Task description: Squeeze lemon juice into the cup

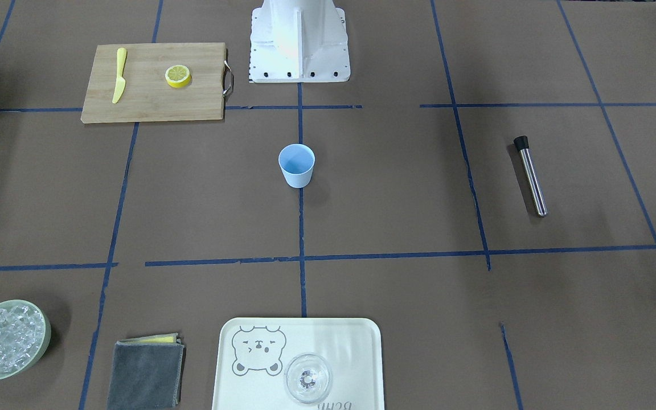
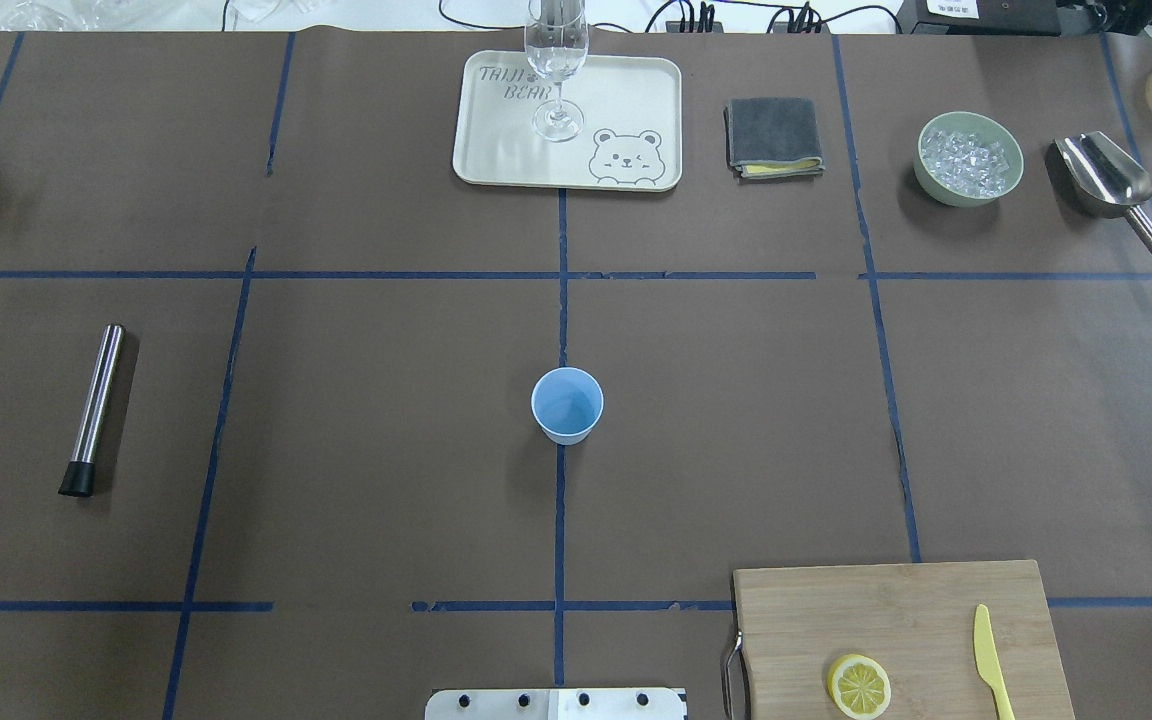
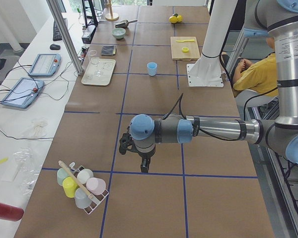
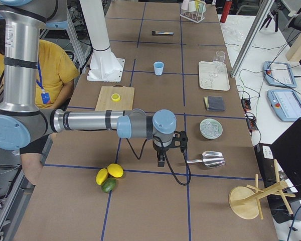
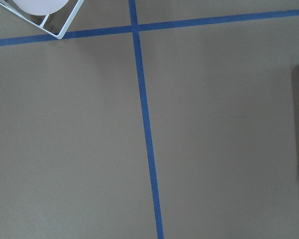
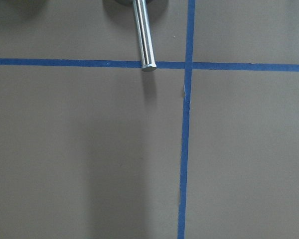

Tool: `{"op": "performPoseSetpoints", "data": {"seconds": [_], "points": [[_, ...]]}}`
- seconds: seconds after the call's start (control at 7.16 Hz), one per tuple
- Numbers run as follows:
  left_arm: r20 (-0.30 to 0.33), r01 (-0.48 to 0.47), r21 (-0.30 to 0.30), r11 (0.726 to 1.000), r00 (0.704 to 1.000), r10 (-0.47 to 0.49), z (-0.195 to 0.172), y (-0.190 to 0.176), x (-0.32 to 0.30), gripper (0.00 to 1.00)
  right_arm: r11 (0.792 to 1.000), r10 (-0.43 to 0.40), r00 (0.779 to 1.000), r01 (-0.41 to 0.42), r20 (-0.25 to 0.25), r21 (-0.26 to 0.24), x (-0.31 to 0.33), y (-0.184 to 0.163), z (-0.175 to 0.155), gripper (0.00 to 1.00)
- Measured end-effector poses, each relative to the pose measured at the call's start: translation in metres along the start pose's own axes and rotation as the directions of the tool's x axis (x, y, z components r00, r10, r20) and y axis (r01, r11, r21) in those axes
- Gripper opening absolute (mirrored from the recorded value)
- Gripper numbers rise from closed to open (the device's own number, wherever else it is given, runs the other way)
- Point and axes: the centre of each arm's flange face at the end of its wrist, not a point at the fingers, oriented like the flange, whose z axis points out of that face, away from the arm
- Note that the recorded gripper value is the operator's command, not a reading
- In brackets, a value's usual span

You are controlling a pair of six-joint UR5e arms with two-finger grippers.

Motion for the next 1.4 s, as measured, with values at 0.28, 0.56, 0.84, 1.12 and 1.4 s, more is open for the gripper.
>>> {"op": "performPoseSetpoints", "data": {"seconds": [0.28, 0.56, 0.84, 1.12, 1.4], "points": [[0.001, -0.022, 0.013, 1.000, 1.000, 0.022, -0.006, -0.003, 0.007, 1.00, 1.000, 0.003, 1.000, -0.003, 0.000, -0.002, 0.001, 0.001, 0.001, 1.00], [0.002, -0.046, 0.030, 0.998, 0.999, 0.046, -0.015, -0.005, 0.018, 1.00, 1.000, 0.003, 1.000, -0.003, 0.000, -0.002, 0.001, 0.002, 0.001, 1.00], [0.001, -0.059, 0.038, 0.998, 0.998, 0.059, -0.016, -0.006, 0.021, 1.00, 1.000, 0.006, 1.000, -0.006, 0.004, -0.003, 0.002, 0.004, 0.002, 1.00], [-0.007, -0.051, 0.033, 0.998, 0.999, 0.051, -0.010, -0.006, 0.015, 1.00, 1.000, 0.004, 1.000, -0.004, 0.010, -0.001, 0.001, 0.005, 0.001, 1.00], [-0.066, -0.042, 0.035, 0.999, 0.997, 0.044, 0.001, -0.006, 0.007, 1.00, 1.000, 0.003, 1.000, -0.003, 0.013, -0.002, 0.001, 0.006, 0.002, 1.00]]}}
